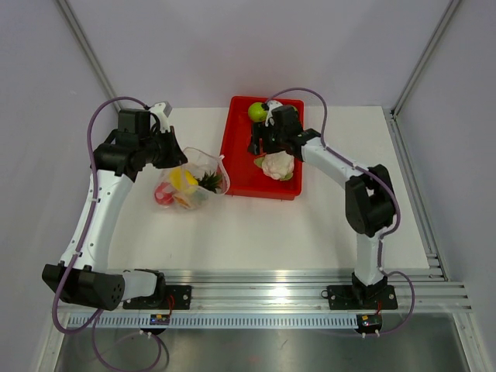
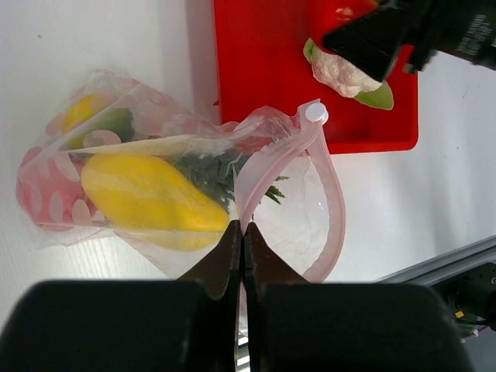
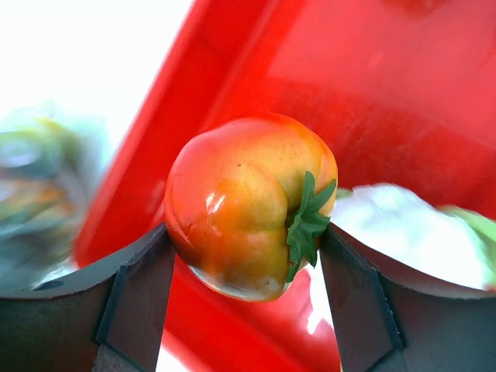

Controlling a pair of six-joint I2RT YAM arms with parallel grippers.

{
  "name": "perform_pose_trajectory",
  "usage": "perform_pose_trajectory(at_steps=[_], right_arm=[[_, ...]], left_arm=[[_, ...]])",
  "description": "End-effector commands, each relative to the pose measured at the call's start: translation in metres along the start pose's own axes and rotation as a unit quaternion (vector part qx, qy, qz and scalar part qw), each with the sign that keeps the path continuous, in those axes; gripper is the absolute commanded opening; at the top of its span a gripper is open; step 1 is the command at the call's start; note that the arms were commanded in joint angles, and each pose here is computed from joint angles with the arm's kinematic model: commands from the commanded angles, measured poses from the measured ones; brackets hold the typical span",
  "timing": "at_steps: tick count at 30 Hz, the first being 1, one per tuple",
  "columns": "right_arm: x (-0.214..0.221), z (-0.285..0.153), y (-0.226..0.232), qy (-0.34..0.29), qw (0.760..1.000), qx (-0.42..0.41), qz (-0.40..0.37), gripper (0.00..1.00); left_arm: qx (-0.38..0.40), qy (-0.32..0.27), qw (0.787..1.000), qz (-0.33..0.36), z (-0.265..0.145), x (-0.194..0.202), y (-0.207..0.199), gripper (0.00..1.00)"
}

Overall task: Place the food in the zip-top bag and seal the zipper
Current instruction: Pick up the fake fruit from the bin.

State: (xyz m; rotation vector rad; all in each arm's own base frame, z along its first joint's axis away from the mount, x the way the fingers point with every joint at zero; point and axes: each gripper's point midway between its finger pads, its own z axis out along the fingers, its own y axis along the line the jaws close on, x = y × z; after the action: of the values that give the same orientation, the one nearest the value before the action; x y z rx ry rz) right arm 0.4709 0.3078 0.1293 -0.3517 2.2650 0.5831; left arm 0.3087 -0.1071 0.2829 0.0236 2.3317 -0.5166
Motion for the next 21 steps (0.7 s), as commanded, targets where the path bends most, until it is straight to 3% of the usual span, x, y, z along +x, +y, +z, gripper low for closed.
perform_pose_trajectory(at_steps=[1, 5, 11, 16, 21], right_arm=[[-0.045, -0.06, 0.02, -0.08, 0.996, -0.02, -0.016, 0.63], [-0.049, -0.112, 0.054, -0.104, 0.992, -0.054, -0.045, 0.63], [-0.035, -0.154, 0.115, -0.112, 0.985, -0.114, -0.058, 0.64], [-0.023, -0.164, 0.17, -0.113, 0.976, -0.174, -0.064, 0.65], [-0.011, -0.144, 0.189, -0.085, 0.976, -0.187, -0.075, 0.66]], left_arm=[[0.029, -0.034, 0.999, 0.013, -0.005, -0.013, -0.012, 0.0], [0.032, -0.024, 0.999, 0.008, 0.002, -0.008, -0.011, 0.0], [0.035, -0.028, 0.999, 0.011, 0.0, -0.011, -0.013, 0.0], [0.034, -0.03, 0.999, 0.011, -0.002, -0.011, -0.013, 0.0], [0.038, -0.034, 0.999, 0.012, -0.007, -0.013, -0.016, 0.0]])
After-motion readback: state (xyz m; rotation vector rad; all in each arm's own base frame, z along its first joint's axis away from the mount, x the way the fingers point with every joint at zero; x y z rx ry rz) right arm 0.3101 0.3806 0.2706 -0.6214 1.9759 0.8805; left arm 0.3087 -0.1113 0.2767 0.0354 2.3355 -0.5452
